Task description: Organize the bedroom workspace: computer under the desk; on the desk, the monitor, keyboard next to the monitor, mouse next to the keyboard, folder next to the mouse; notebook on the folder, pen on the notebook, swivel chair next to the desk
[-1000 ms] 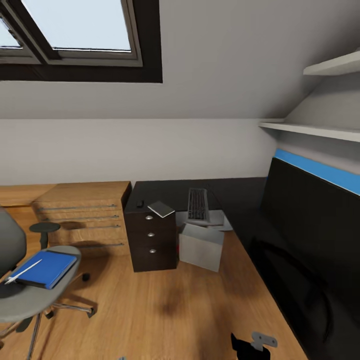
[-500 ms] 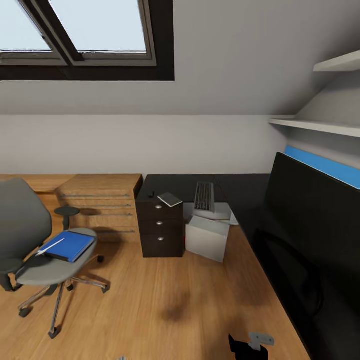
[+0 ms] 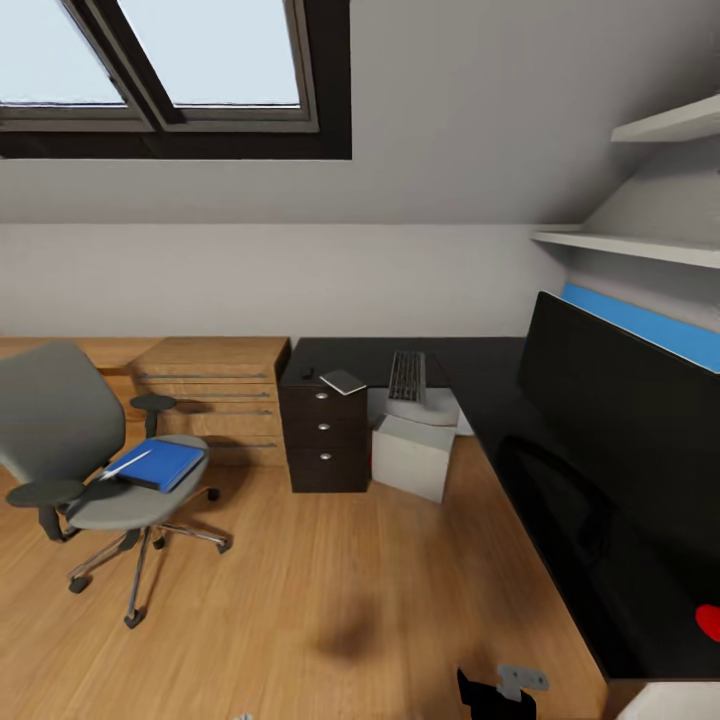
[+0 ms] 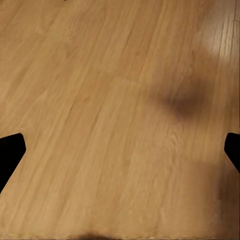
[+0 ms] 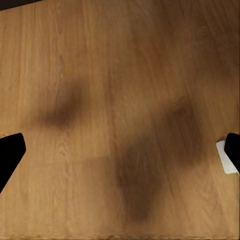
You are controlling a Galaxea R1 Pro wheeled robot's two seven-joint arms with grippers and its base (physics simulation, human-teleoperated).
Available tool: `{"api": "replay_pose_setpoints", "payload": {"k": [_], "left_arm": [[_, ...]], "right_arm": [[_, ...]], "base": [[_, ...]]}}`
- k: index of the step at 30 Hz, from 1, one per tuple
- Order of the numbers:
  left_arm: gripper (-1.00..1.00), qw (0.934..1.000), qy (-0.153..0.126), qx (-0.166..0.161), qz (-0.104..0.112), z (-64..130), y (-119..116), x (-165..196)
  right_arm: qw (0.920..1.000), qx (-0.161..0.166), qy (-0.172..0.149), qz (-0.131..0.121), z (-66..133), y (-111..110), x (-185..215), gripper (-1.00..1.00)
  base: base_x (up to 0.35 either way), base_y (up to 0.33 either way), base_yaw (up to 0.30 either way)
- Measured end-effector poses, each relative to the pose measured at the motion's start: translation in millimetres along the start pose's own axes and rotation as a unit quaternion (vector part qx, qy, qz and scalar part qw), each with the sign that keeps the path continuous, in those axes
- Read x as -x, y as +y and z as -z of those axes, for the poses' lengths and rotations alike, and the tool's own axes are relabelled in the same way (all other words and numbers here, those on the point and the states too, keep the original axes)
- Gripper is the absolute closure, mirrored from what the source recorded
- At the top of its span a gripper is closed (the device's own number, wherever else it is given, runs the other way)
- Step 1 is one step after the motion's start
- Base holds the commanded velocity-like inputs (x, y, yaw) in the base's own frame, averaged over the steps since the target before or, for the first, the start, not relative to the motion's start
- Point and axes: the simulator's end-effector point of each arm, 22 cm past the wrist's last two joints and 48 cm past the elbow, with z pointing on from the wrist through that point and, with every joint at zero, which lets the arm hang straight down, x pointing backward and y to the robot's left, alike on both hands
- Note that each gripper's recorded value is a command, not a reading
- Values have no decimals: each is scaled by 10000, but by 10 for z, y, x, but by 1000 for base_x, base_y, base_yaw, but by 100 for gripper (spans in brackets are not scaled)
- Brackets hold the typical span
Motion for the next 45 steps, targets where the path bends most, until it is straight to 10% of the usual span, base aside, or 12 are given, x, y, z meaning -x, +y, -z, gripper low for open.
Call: {"api": "replay_pose_setpoints", "payload": {"k": [45], "left_arm": [[-100,10000,79,8,-3,3,3,-57]], "right_arm": [[10000,-24,40,6,-5,-35,-35,-100]], "base": [[-243,-161,0]]}}
